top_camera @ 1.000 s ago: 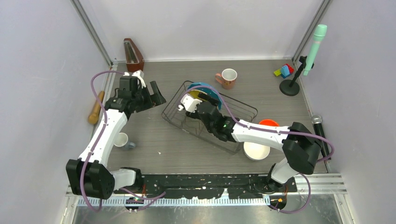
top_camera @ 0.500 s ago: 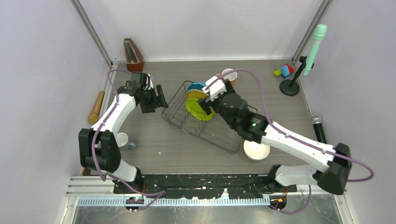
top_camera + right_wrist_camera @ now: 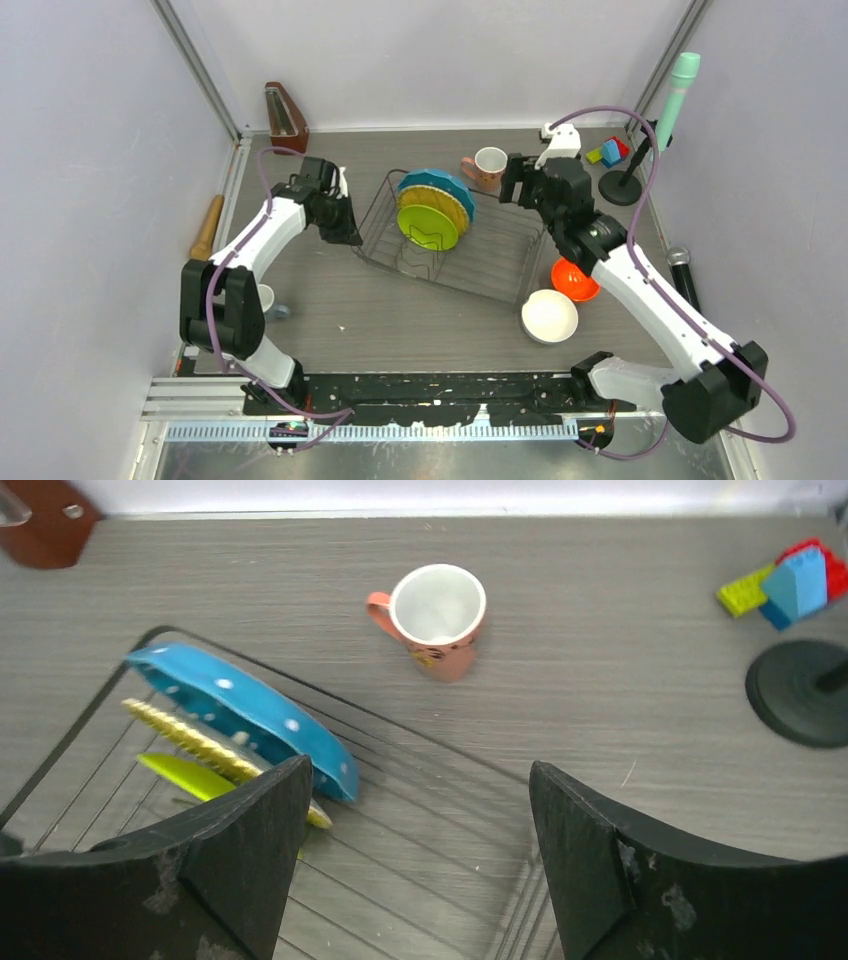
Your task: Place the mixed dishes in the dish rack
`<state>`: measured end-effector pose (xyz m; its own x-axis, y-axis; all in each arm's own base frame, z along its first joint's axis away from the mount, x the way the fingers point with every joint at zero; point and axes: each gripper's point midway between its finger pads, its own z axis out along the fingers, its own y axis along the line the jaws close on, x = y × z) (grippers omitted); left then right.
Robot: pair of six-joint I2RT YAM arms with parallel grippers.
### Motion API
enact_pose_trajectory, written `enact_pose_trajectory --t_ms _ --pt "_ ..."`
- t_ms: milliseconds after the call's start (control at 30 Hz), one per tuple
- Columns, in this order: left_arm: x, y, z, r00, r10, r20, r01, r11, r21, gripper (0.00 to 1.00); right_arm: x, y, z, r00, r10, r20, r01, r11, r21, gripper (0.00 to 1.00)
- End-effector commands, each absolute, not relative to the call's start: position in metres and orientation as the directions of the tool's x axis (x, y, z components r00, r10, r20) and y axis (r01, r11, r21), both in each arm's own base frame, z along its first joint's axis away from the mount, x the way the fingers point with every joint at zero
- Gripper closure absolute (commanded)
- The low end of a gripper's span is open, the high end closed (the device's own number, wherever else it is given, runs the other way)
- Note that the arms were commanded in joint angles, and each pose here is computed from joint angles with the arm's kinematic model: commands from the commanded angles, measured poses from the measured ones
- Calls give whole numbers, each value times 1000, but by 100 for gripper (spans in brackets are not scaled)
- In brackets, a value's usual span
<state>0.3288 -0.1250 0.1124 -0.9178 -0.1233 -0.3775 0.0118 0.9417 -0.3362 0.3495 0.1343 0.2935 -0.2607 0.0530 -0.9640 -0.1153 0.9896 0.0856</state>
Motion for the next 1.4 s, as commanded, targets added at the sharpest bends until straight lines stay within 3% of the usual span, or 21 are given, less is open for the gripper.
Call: enact_pose_trajectory --t_ms 0,200,367,667,967,1167,1233,1367 --pt "352 -90 123 -877 -277 -393 -155 936 -315 100 379 122 291 -316 245 -917 -5 966 259 16" --pt "358 -52 131 -850 -271 -452 -190 958 -216 100 430 96 283 -306 425 -852 222 902 371 22" --pt "361 -42 132 -842 -222 -491 -159 973 -167 100 475 86 260 -314 464 -828 321 873 367 24" --pt "350 -42 137 -845 -135 -517 -68 987 -148 100 527 103 220 -421 461 -781 329 880 342 25" --pt "344 -17 149 -808 -132 -574 -135 990 -38 100 539 116 165 -504 492 -710 370 865 338 28" --pt "343 -16 144 -829 -150 -539 -156 987 -34 98 546 121 137 -516 518 -682 392 851 349 33" --pt "342 -17 143 -830 -155 -535 -161 986 -36 96 548 124 131 -518 530 -672 394 845 363 36" --pt "340 -17 141 -835 -168 -524 -172 984 -42 86 549 127 127 -515 540 -666 388 839 380 57"
